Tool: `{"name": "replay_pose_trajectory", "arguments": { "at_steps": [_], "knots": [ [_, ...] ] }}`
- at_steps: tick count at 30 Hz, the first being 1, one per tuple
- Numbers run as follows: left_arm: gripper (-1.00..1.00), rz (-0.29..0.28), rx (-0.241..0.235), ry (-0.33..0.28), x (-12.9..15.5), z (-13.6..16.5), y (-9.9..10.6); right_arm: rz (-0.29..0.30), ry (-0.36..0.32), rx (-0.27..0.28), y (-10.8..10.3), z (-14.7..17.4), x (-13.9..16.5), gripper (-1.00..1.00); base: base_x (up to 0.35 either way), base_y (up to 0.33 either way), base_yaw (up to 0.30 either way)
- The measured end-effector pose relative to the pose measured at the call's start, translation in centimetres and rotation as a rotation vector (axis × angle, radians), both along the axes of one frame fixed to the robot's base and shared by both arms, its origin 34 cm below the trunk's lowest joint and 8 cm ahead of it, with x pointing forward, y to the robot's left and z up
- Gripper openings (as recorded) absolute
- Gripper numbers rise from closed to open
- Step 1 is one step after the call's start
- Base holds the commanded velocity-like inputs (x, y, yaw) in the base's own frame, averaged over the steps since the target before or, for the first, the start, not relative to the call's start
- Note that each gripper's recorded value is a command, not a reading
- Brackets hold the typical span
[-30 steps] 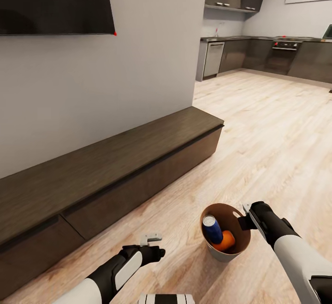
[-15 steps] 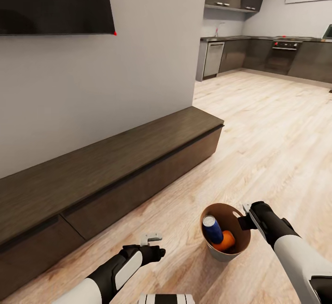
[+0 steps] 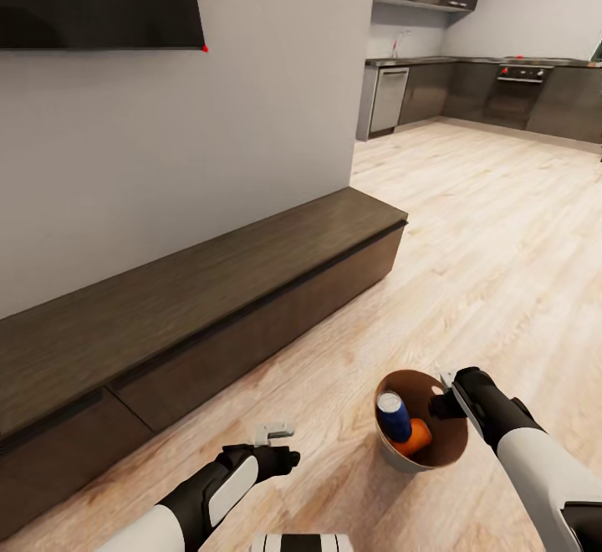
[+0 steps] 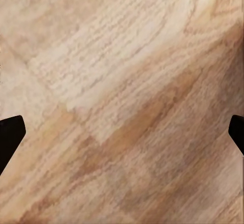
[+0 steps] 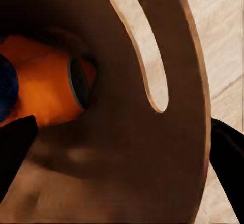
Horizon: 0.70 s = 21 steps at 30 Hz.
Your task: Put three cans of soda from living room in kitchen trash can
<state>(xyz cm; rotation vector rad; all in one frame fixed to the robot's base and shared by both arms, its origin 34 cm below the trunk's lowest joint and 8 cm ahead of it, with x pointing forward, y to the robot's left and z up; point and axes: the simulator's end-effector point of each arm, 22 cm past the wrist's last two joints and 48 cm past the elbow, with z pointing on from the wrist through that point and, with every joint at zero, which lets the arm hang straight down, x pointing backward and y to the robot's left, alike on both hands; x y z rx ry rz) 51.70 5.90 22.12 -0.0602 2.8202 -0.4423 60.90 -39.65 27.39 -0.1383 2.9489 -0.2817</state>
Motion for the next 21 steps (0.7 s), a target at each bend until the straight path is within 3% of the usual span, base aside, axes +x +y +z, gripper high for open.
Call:
{"name": "replay_pose_trajectory", "arguments": {
  "at_steps": [21],
  "knots": [
    [1.00,0.001,0.001,-0.001,0.03,0.00,0.03,0.001,-0.002,-0.004,-0.16,0.11,0.09,1.00,0.000,0.000,0.000]
  ]
}}
